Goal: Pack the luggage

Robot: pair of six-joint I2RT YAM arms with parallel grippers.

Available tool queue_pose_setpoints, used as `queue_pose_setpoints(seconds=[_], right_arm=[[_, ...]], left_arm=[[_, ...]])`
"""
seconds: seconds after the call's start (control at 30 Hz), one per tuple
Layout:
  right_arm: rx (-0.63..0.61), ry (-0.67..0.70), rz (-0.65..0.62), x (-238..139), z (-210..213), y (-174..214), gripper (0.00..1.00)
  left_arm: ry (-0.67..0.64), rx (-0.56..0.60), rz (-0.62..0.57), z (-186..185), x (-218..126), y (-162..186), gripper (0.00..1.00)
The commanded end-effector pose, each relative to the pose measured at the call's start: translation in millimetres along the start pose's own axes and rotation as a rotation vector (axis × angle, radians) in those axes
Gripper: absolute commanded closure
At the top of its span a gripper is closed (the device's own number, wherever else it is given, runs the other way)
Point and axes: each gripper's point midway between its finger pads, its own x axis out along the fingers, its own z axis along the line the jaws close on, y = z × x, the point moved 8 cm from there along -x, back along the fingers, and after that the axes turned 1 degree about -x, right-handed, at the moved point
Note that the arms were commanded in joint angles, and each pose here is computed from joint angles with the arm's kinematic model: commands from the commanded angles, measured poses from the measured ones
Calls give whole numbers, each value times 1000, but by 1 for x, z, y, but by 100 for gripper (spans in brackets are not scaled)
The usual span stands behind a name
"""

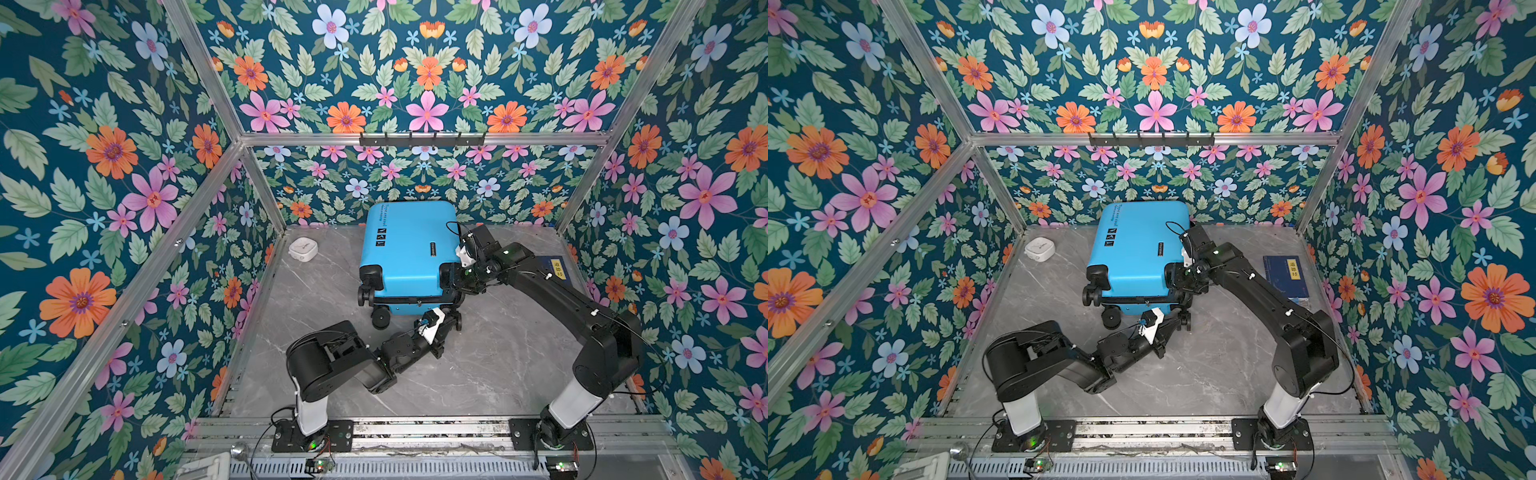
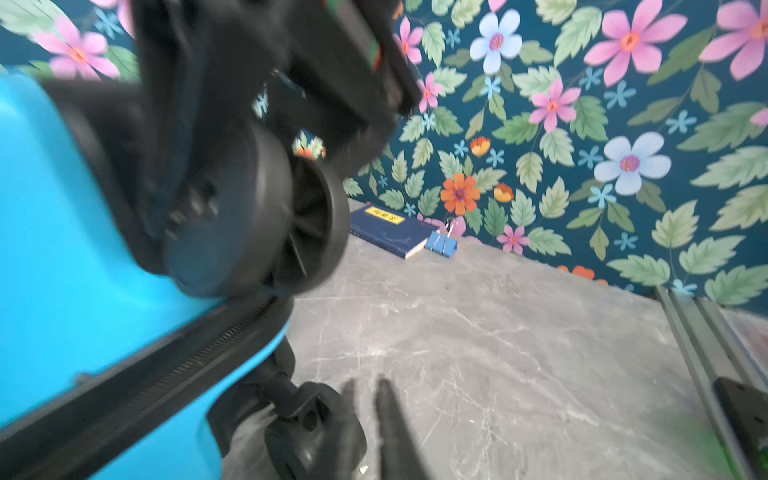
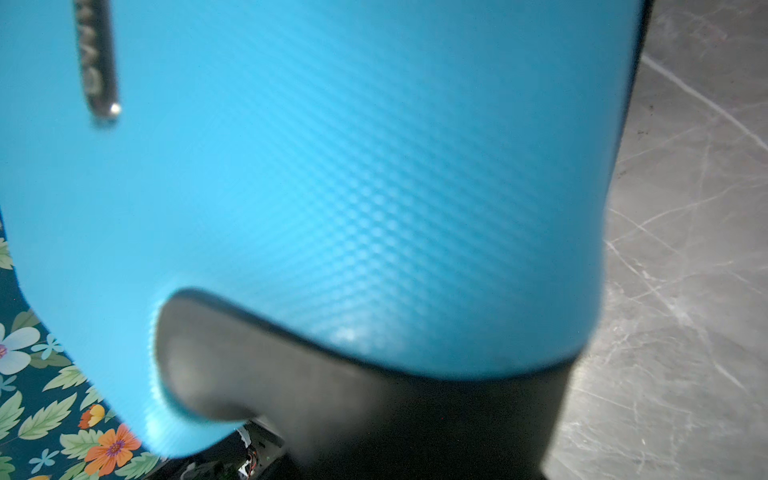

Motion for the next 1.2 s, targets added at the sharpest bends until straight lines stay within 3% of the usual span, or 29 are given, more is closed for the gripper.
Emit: queue_pose_setpoints(seconds=[0.0,0.1,0.2,0.37,0.53,0.73,0.87,1.17], right_arm=[[-58,-1,-65,-5,2,-9,69],[-55,1,-104,-18,-3,-9,46],[-40,2,-133,-23,-12,-11,33],[-30,10,-177,-34,-21,-11,24],[-36,-3,-210,-49,-19,-2,23],[-90,-15,-236,-58,2,20,23],[-129,13,-222,-51,13,32,22],[-138,15,-191,-39,21,52,18]], left_arm=[[-116,21,29,9,-9,-20,60],[-223,47,133,16,-15,-45,49],[-348,45,223,24,-25,-79,37],[-571,34,327,46,-52,-133,24],[-759,-104,420,93,-93,-161,22],[-811,-176,475,121,-122,-147,11],[-800,-221,559,130,-117,-125,7],[-737,-247,616,143,-94,-100,3]])
